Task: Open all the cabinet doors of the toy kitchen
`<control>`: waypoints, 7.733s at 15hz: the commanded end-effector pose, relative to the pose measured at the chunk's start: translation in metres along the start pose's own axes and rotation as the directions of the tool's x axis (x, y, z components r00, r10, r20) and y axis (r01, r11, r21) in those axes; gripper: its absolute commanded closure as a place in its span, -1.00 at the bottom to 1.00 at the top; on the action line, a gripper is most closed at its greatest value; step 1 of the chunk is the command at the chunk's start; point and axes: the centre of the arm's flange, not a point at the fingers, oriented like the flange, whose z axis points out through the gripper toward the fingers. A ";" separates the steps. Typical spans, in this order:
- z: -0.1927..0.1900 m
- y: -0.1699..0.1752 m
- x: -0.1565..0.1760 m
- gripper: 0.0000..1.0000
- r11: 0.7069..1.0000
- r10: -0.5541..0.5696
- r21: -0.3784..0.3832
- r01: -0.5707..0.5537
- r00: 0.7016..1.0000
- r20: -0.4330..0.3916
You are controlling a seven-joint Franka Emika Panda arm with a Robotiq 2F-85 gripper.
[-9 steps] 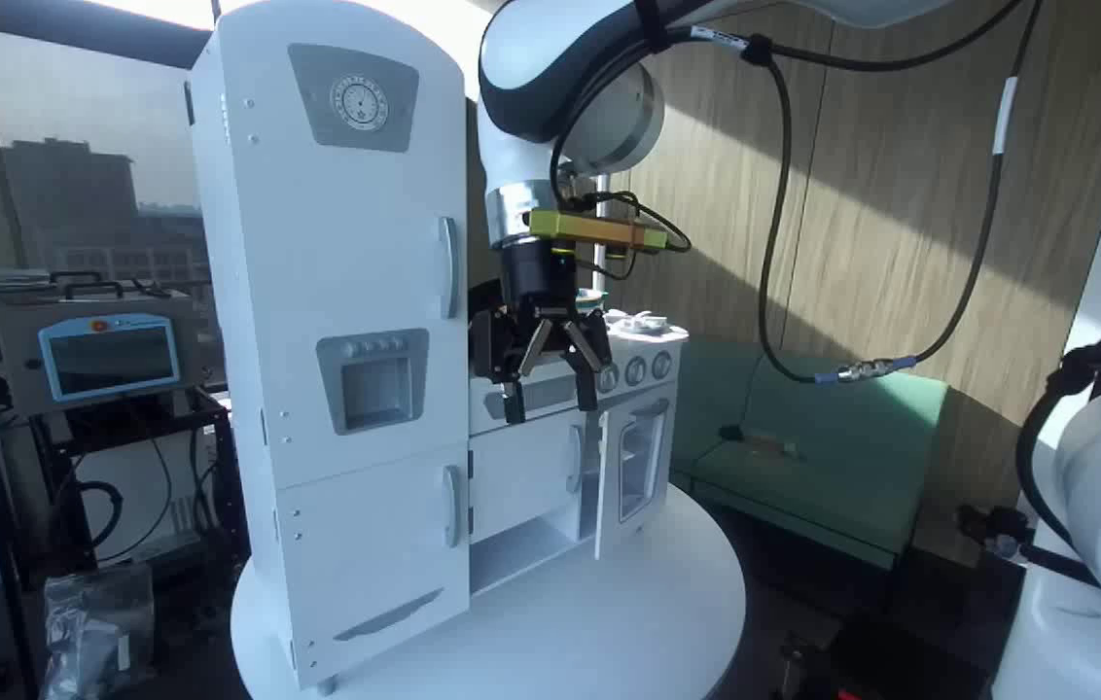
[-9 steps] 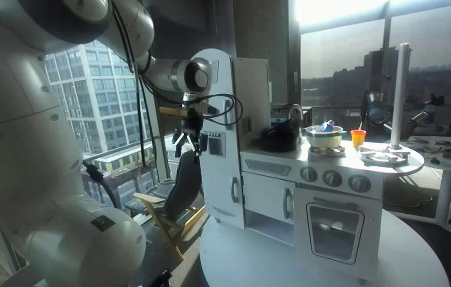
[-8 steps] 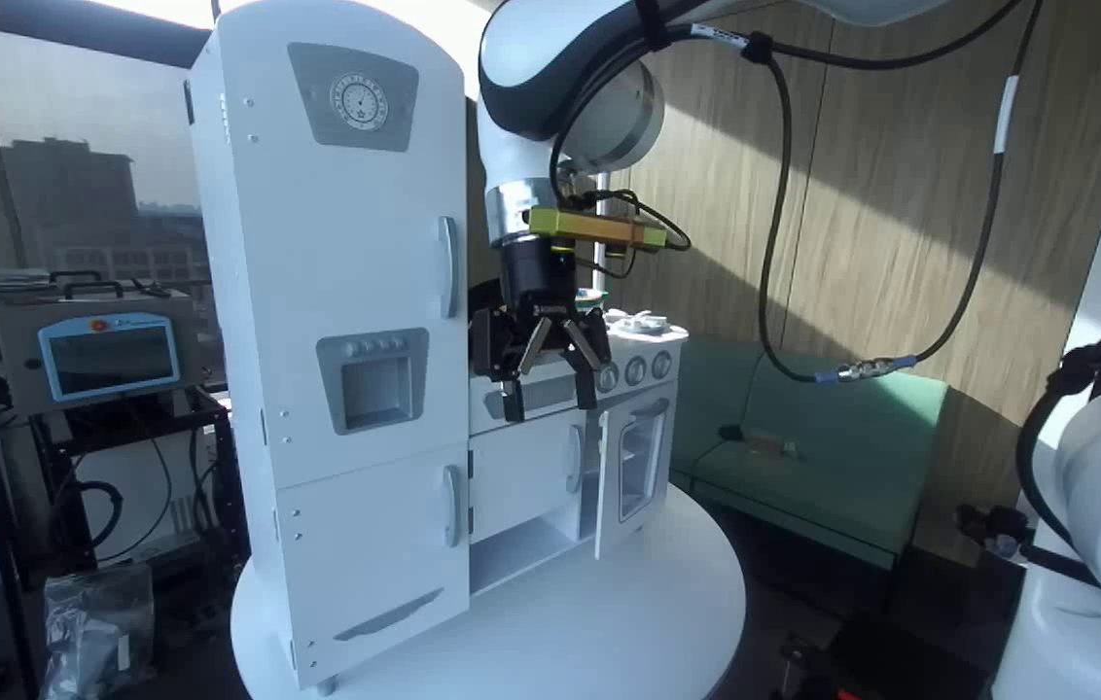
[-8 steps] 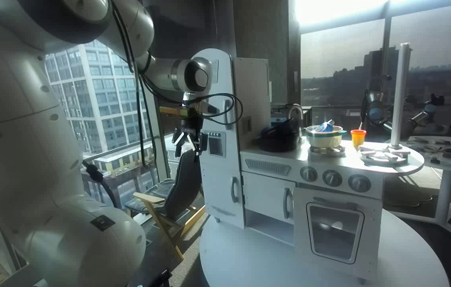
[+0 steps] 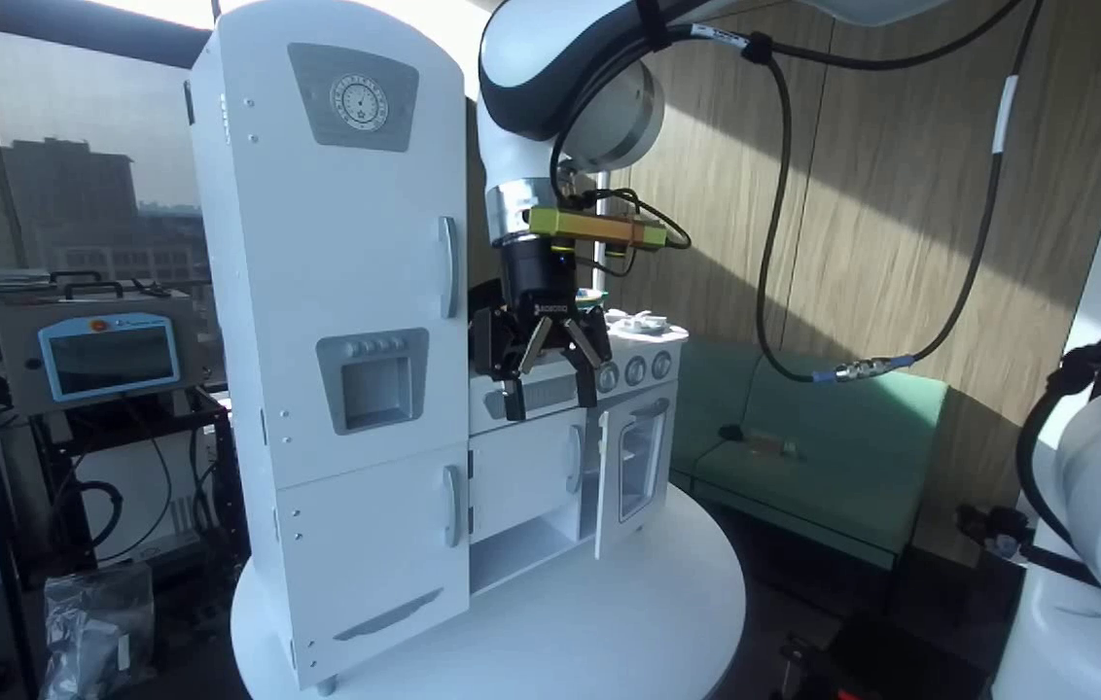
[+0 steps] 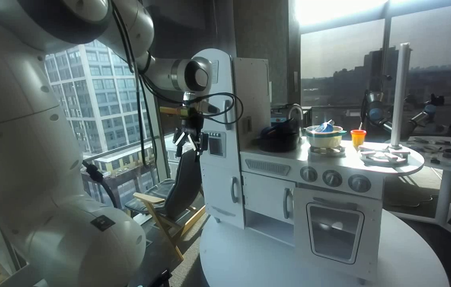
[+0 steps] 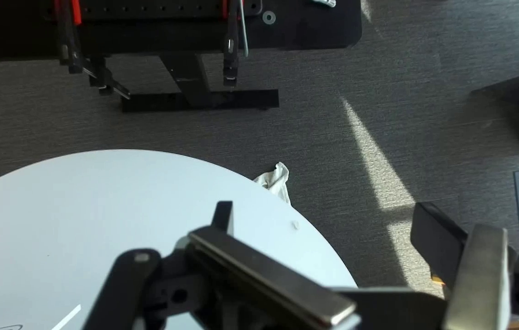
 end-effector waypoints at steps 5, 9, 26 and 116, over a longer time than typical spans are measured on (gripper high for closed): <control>-0.052 0.066 -0.004 -1.00 0.982 0.072 -0.143 -0.121 0.949 -0.308; -0.097 0.084 0.006 -1.00 0.978 -0.040 -0.199 -0.062 0.882 -0.470; -0.185 0.090 0.049 -1.00 0.854 -0.501 -0.417 0.311 0.274 -0.821; 0.162 0.024 0.019 -1.00 0.967 -0.255 -0.175 0.186 0.735 -0.628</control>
